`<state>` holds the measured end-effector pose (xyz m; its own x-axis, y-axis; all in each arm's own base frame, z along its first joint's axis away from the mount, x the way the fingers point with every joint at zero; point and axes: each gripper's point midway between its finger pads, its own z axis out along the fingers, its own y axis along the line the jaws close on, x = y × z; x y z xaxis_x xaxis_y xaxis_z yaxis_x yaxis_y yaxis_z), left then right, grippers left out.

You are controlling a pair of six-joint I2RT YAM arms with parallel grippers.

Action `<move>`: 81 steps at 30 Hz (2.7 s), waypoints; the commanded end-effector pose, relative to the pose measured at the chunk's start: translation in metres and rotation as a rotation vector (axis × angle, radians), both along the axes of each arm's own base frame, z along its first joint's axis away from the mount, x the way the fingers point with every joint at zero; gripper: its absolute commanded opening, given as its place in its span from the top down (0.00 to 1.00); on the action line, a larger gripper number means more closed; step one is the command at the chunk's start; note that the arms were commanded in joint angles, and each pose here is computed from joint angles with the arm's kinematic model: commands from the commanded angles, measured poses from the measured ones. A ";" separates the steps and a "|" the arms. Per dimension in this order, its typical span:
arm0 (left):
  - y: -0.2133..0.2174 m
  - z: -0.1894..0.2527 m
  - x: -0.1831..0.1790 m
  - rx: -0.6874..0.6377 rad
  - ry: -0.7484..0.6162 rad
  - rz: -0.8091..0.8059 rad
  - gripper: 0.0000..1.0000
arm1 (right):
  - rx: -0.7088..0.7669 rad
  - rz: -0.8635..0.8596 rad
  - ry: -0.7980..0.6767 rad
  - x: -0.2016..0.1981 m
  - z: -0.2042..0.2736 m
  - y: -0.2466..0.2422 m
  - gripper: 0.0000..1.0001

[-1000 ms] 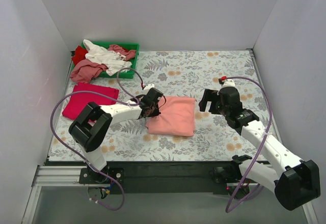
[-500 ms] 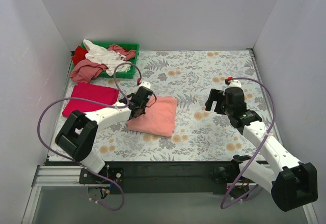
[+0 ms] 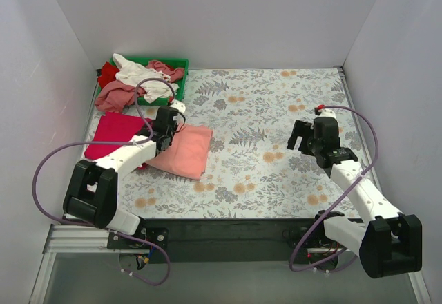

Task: Fold and stack the t-shirts
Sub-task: Neatly place the folded tshirt to the corner

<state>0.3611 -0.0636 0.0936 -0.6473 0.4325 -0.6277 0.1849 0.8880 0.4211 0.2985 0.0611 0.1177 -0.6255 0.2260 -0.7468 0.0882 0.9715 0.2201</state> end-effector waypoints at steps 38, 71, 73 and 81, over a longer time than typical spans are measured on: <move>0.083 0.156 0.009 0.181 -0.142 0.019 1.00 | 0.009 -0.140 0.027 0.007 -0.020 -0.045 0.02; 0.196 0.116 0.037 0.186 -0.220 0.374 1.00 | -0.007 -0.158 0.020 0.006 -0.020 -0.050 0.02; 0.205 0.105 0.039 0.190 -0.202 0.398 1.00 | -0.009 -0.157 0.023 0.006 -0.021 -0.050 0.02; 0.231 0.053 0.056 0.182 -0.165 0.565 1.00 | -0.007 -0.153 0.022 0.006 -0.020 -0.050 0.02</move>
